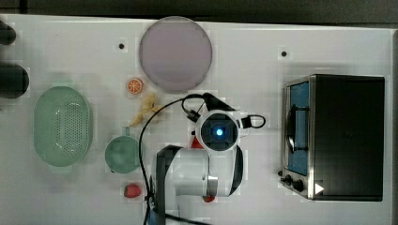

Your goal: Pick ketchup from plate and place it on table.

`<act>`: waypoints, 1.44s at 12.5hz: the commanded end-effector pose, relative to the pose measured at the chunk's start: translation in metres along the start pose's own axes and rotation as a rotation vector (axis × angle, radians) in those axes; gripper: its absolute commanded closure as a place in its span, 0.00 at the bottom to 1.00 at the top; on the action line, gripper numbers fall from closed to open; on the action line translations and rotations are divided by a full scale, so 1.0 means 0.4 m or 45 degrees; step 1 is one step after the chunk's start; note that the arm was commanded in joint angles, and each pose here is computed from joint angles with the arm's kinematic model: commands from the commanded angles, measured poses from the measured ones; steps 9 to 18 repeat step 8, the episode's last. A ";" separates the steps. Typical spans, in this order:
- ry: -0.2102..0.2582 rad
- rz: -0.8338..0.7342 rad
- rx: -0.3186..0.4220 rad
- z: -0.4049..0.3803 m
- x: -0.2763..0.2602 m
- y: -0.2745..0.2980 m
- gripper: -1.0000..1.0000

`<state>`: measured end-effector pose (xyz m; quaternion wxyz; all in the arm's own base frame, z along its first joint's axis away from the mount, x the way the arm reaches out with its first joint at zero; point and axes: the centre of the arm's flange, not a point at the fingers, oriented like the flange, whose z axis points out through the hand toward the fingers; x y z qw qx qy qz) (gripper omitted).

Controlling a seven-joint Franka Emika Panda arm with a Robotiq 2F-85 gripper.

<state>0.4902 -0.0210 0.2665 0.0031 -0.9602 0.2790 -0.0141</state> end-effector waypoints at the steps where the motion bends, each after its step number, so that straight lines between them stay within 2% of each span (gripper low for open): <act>1: 0.115 0.173 0.047 -0.271 0.075 -0.037 0.00; 5: 0.060 0.323 0.001 -0.501 0.107 -0.056 0.00; 8: 0.035 0.333 -0.020 -0.641 0.122 -0.065 0.00; 18: 0.035 0.333 -0.020 -0.641 0.122 -0.065 0.00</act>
